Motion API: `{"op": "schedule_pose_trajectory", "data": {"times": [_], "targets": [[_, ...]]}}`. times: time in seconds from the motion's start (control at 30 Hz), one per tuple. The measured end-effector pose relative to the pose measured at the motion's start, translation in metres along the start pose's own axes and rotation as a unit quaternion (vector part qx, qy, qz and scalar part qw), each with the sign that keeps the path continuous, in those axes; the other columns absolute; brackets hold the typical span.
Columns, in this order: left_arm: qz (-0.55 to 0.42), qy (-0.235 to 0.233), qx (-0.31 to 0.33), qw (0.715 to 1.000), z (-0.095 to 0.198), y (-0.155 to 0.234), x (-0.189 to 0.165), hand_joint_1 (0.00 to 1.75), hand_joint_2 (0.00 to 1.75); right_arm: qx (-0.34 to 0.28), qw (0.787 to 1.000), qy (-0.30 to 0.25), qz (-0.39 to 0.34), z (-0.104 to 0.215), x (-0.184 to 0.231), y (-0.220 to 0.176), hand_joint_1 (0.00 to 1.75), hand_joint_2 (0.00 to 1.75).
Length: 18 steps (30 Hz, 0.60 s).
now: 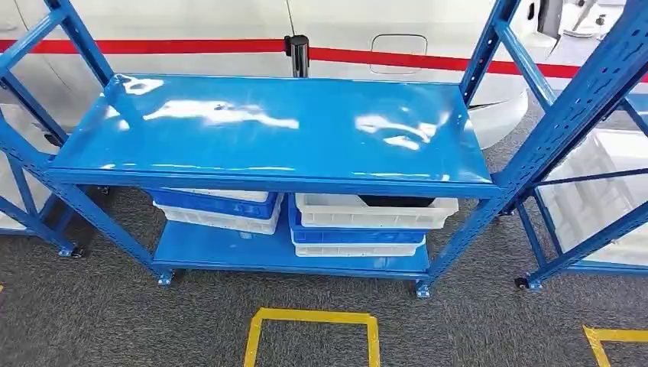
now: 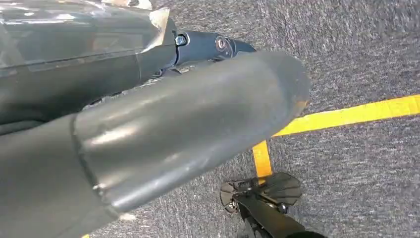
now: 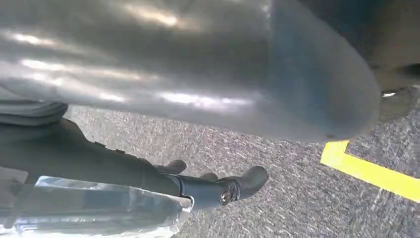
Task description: Take the parts from the cabinet and place them on the table.
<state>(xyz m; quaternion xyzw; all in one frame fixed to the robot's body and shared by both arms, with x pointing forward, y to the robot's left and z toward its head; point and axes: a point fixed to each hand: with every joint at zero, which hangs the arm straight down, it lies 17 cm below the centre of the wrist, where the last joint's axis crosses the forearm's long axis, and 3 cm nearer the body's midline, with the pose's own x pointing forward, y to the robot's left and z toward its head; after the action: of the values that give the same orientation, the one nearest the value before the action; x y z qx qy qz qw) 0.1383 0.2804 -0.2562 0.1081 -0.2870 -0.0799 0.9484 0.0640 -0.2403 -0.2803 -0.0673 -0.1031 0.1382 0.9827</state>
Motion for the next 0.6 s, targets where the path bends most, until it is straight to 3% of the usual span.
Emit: {"op": "schedule_pose_trajectory", "data": {"times": [0.6], "targets": [[-0.013, -0.003, -0.003, 1.000, 0.0005, -0.0050, 0.0024, 0.00, 0.00, -0.004, 1.000, 0.002, -0.001, -0.0002, -0.0005, -0.0012, 0.00, 0.00]]}}
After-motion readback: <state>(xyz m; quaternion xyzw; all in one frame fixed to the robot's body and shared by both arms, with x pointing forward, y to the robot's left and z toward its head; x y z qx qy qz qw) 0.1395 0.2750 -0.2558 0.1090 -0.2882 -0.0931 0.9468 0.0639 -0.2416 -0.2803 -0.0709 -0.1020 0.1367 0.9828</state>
